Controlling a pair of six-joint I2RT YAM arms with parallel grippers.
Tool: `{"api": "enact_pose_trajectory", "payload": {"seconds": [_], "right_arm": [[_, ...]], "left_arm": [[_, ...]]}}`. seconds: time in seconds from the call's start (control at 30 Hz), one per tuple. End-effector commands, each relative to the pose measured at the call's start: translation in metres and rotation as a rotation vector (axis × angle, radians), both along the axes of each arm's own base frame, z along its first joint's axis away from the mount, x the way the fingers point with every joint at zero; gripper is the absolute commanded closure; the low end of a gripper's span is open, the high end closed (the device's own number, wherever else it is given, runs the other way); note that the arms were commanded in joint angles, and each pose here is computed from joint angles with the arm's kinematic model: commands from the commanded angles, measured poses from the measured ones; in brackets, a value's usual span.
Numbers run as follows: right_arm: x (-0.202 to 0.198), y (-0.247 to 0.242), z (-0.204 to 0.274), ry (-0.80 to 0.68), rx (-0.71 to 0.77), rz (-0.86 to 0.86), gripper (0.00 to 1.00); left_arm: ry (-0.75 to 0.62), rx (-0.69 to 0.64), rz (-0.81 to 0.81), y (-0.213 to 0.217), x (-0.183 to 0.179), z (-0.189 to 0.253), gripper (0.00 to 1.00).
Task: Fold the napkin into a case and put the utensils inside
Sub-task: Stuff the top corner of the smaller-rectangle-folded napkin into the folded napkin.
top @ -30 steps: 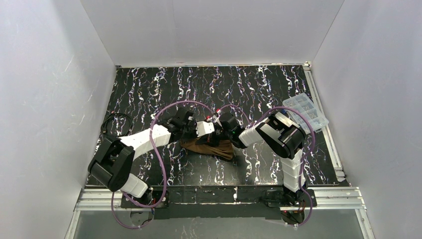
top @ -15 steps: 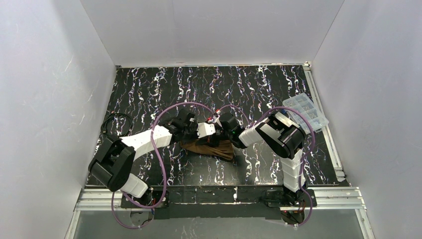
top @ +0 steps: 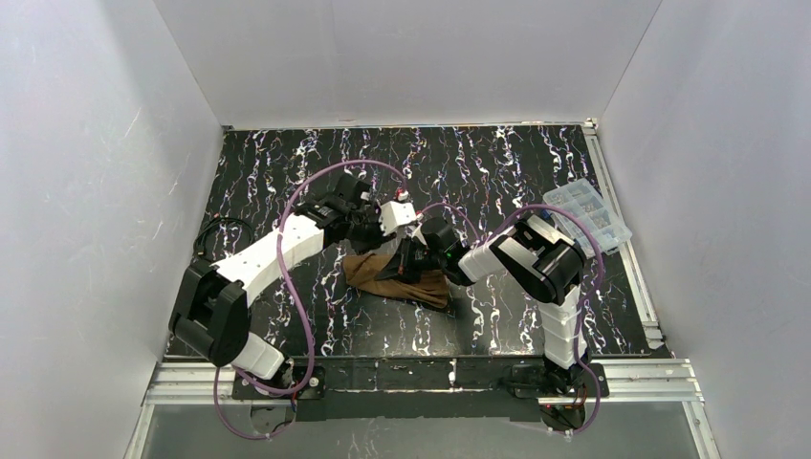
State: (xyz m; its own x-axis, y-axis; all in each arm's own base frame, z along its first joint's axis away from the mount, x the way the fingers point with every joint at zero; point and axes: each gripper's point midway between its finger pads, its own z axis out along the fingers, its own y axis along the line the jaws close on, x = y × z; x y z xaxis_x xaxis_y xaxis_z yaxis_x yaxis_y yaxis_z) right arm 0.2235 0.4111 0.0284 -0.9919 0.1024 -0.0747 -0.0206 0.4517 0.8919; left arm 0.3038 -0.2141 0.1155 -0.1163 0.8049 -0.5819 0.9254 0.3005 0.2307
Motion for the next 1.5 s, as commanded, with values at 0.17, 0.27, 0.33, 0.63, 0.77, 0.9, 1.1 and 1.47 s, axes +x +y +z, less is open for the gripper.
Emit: {"api": "enact_pose_trajectory", "payload": {"seconds": [0.17, 0.27, 0.33, 0.63, 0.77, 0.9, 1.1, 1.47], "right_arm": [[-0.014, -0.009, -0.023, 0.039, -0.065, 0.013, 0.99], [-0.014, -0.009, -0.023, 0.040, -0.065, 0.010, 0.99], [-0.014, -0.010, -0.023, 0.040, -0.064, 0.007, 0.99], [-0.014, -0.010, -0.020, 0.031, -0.058, 0.007, 0.99], [-0.014, -0.009, -0.017, 0.020, -0.049, 0.010, 0.99], [-0.010, -0.003, -0.002, -0.016, 0.006, 0.015, 0.95], [-0.009, 0.006, 0.024, -0.072, 0.092, 0.044, 0.82], [-0.011, 0.017, 0.030, -0.083, 0.122, 0.080, 0.95]], "left_arm": [[0.225, 0.068, -0.119, 0.019, -0.064, -0.052, 0.69], [0.164, 0.097, -0.081, 0.024, -0.049, -0.062, 0.71], [0.149, 0.113, -0.060, 0.025, -0.042, -0.067, 0.71], [0.108, 0.156, -0.045, 0.033, -0.035, -0.084, 0.72], [0.113, 0.182, -0.049, 0.037, -0.040, -0.096, 0.74], [0.123, 0.190, -0.063, 0.037, -0.046, -0.102, 0.74], [0.124, 0.201, -0.074, 0.036, -0.046, -0.108, 0.76], [0.167, 0.161, -0.042, 0.028, -0.048, -0.096, 0.78]]}}
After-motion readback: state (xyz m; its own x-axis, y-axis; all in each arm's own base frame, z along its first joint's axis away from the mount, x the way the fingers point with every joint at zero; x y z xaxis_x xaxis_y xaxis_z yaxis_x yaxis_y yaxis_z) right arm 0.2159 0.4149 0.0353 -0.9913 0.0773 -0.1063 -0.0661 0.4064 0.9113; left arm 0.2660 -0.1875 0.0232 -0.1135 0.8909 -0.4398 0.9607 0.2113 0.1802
